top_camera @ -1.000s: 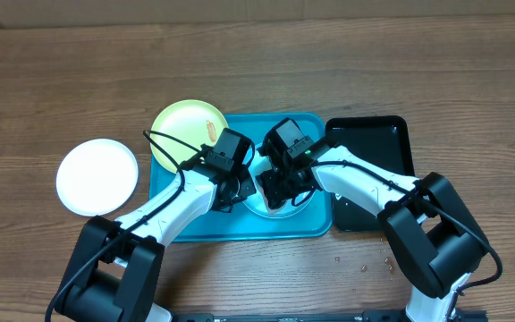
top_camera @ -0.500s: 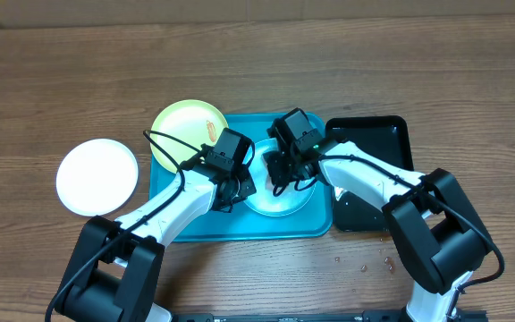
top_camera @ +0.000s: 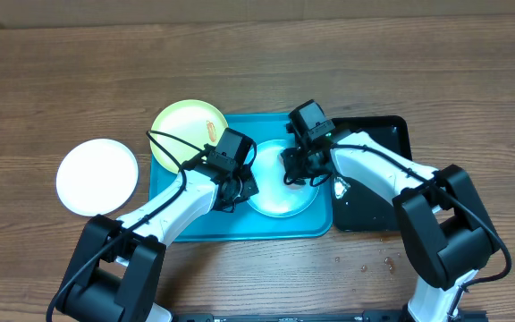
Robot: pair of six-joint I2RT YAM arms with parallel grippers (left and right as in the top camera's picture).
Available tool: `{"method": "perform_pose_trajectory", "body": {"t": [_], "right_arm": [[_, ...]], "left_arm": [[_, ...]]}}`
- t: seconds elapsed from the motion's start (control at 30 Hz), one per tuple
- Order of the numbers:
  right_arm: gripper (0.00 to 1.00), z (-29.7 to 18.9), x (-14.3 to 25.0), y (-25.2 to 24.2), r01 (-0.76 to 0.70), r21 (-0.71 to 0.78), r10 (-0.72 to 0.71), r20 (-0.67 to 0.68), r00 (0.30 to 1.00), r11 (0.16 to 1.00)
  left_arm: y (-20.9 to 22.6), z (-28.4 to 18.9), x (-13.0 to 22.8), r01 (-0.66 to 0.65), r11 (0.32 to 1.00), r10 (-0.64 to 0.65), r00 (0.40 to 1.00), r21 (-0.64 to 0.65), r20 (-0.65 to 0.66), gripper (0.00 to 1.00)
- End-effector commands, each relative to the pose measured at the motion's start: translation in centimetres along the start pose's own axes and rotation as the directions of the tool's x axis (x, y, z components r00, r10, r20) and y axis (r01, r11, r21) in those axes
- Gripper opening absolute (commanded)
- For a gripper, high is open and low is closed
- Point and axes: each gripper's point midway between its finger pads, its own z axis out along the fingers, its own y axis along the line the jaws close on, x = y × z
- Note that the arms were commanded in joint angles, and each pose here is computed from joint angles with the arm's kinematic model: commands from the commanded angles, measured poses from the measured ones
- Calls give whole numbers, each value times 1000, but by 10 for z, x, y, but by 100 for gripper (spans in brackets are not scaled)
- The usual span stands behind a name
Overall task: Clean dirty plates on tray and stack at the side
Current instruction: 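Scrub light-blue plate with sponge in right gripper while left holds, then drop sponge into black tray and raise right gripper away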
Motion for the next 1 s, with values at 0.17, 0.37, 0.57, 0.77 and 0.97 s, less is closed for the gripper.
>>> {"method": "perform_pose_trajectory", "body": {"t": [0.17,0.37,0.57,0.77,0.97], "right_arm": [[4,-16,-8,-14,-9,45,11,-44,999,999],[4,-59,-25,15,-5,-54,3,-33,999,999],[4,-111,-33,5,-29,1,29,-2,1000,1000],[4,-128,-20,-57,-128,173,135,-33,990,977],[4,-124,5,-120,-210,328,248,-80,965,921]], "left_arm": [[9,6,4,-22,999,21,1000,-43,-18,4],[9,6,4,-22,999,21,1000,-43,-17,4],[9,6,4,-34,998,34,999,-43,-18,4],[9,6,4,-41,998,40,999,-43,-18,4],[9,6,4,-41,998,40,999,-40,-16,4]]}}
